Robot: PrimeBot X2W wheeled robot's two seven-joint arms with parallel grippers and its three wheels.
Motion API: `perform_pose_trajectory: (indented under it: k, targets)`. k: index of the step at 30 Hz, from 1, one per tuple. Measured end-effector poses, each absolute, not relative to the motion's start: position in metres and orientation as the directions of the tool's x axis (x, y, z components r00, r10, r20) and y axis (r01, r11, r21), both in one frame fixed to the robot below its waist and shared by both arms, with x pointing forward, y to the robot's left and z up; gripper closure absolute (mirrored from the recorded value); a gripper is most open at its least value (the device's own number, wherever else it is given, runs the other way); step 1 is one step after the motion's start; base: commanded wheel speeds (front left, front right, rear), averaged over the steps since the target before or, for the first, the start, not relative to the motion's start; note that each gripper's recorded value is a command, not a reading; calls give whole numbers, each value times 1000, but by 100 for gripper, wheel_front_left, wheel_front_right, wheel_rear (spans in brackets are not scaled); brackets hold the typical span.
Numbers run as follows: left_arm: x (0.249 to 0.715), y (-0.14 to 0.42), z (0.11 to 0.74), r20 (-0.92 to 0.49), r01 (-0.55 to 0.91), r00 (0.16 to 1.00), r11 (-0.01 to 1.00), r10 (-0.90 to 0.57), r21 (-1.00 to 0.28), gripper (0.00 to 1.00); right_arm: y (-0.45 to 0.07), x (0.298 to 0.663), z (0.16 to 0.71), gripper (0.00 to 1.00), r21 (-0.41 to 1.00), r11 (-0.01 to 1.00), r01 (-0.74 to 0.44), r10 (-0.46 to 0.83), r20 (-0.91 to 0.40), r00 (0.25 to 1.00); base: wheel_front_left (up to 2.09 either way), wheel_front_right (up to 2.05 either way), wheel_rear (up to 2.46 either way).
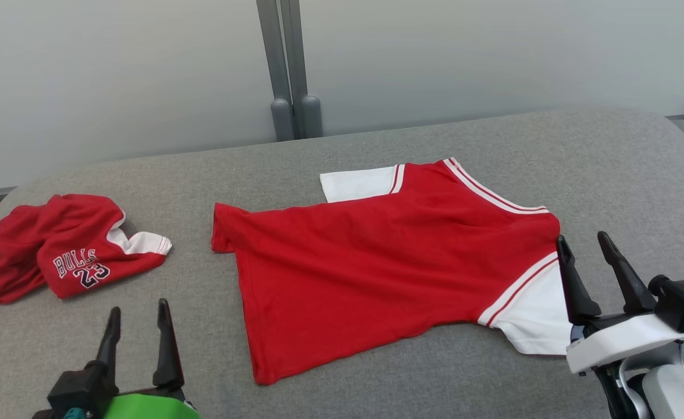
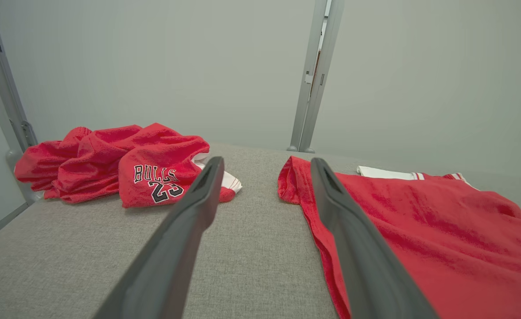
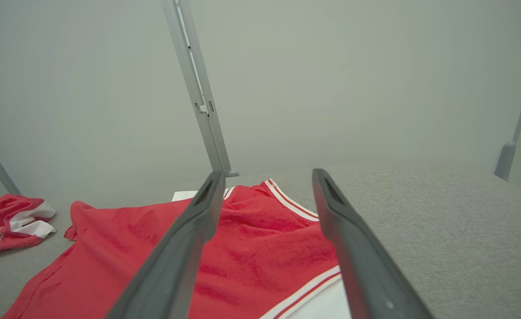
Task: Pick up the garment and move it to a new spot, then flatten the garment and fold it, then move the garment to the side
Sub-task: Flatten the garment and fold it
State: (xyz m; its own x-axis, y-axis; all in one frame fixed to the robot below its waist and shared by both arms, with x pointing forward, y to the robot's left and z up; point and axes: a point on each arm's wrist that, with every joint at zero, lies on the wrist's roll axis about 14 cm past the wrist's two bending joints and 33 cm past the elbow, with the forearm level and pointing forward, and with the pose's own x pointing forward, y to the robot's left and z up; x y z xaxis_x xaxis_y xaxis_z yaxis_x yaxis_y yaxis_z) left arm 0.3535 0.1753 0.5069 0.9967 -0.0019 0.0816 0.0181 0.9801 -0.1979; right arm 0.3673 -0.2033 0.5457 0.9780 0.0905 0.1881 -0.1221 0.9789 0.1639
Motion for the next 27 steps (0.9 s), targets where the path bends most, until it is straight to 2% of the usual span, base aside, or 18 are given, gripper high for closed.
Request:
perform_pose_trajectory:
  k: [5, 9, 14, 18, 27]
  targets:
    - [353, 150, 488, -31, 83, 995, 971, -93, -223, 0, -229, 367, 528, 0, 161, 986, -47, 30, 102, 994, 0, 0, 0]
    - [349, 131, 466, -155, 135, 973, 963, -173, -232, 0, -260, 361, 498, 0, 179, 982, 59, -51, -50, 997, 0, 0, 0]
    - [338, 109, 432, -303, 179, 918, 950, -255, -258, 0, -275, 346, 449, 0, 240, 956, 169, -98, -281, 955, 0, 0, 0]
    - [329, 98, 408, -399, 192, 868, 941, -295, -278, 0, -267, 338, 418, 0, 284, 935, 212, -80, -414, 907, 0, 0, 0]
    - [332, 88, 378, -521, 194, 787, 934, -331, -300, 0, -260, 345, 386, 0, 309, 915, 258, -63, -523, 850, 0, 0, 0]
